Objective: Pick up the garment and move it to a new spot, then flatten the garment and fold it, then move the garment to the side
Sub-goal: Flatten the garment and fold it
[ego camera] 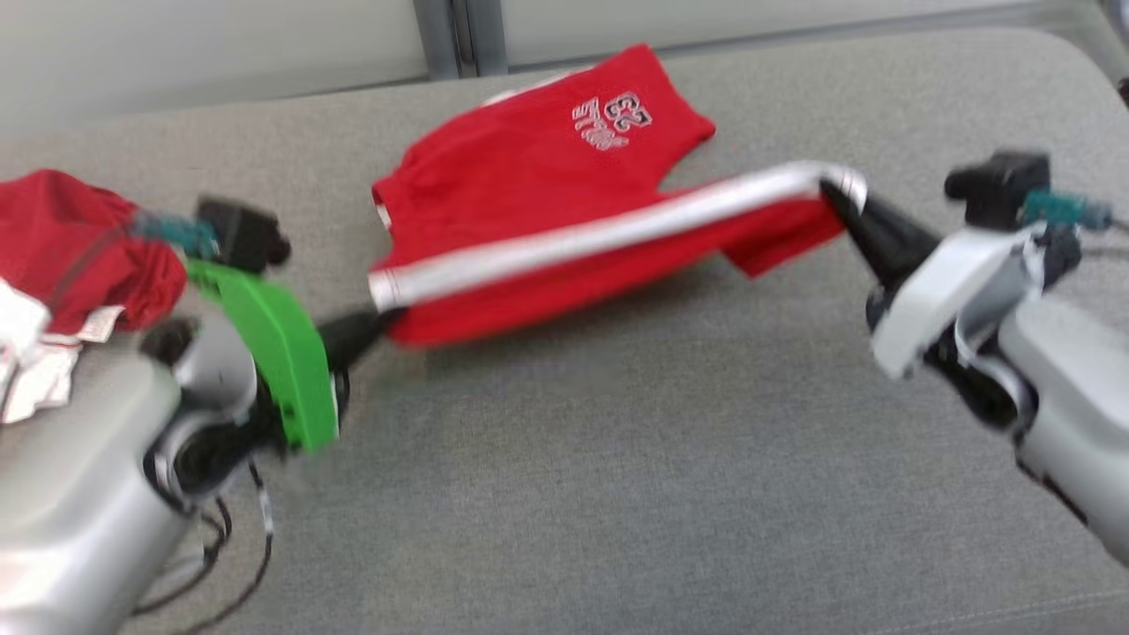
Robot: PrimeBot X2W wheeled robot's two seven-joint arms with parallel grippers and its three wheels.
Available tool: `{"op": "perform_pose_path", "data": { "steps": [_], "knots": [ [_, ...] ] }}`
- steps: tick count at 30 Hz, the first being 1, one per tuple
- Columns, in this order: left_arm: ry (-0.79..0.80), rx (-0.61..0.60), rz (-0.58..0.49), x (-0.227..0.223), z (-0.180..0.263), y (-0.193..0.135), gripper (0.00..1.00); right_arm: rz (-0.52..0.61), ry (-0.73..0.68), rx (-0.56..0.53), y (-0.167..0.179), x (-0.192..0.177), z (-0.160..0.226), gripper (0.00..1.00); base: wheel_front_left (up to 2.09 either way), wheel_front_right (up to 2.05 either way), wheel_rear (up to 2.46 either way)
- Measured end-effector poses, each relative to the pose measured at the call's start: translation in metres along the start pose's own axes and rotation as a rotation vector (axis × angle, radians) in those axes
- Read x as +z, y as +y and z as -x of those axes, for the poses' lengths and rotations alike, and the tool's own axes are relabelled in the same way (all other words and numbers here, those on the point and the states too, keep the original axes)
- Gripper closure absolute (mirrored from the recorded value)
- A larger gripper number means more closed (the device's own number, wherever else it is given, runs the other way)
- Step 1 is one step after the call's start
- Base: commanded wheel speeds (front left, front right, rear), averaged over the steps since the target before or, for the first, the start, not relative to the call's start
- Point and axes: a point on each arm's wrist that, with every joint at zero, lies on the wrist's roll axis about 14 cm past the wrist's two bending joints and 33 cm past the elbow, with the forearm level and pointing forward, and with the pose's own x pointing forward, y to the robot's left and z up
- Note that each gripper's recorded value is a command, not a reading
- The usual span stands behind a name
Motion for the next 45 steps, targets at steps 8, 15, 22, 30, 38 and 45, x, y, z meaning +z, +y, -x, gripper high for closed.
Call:
{"op": "perform_pose_path", "data": {
  "steps": [8, 15, 22, 30, 38, 45],
  "knots": [
    [0.139, -0.101, 0.046, -0.068, 0.041, -0.059, 1.0, -0.045, 0.224, 0.035, 0.019, -0.044, 0.083, 1.0, 0.0, 0.0, 0.0],
    [0.191, -0.153, 0.078, -0.094, 0.072, -0.095, 1.0, -0.046, 0.331, 0.072, 0.028, -0.047, 0.128, 1.0, 0.0, 0.0, 0.0],
    [0.185, -0.138, 0.161, -0.071, 0.073, -0.083, 1.0, 0.035, 0.298, 0.085, 0.022, -0.016, 0.105, 1.0, 0.0, 0.0, 0.0],
    [0.192, -0.156, 0.331, -0.026, 0.058, -0.054, 1.0, 0.072, 0.287, 0.128, 0.018, 0.009, 0.037, 1.0, 0.0, 0.0, 0.0],
    [0.22, -0.115, 0.428, -0.005, 0.033, -0.017, 1.0, 0.054, 0.374, 0.185, 0.018, -0.002, -0.037, 1.0, 0.0, 0.0, 0.0],
    [0.197, -0.071, 0.506, -0.002, 0.01, 0.021, 1.0, 0.051, 0.406, 0.203, 0.014, -0.031, -0.094, 1.0, 0.0, 0.0, 0.0]
  ]
}}
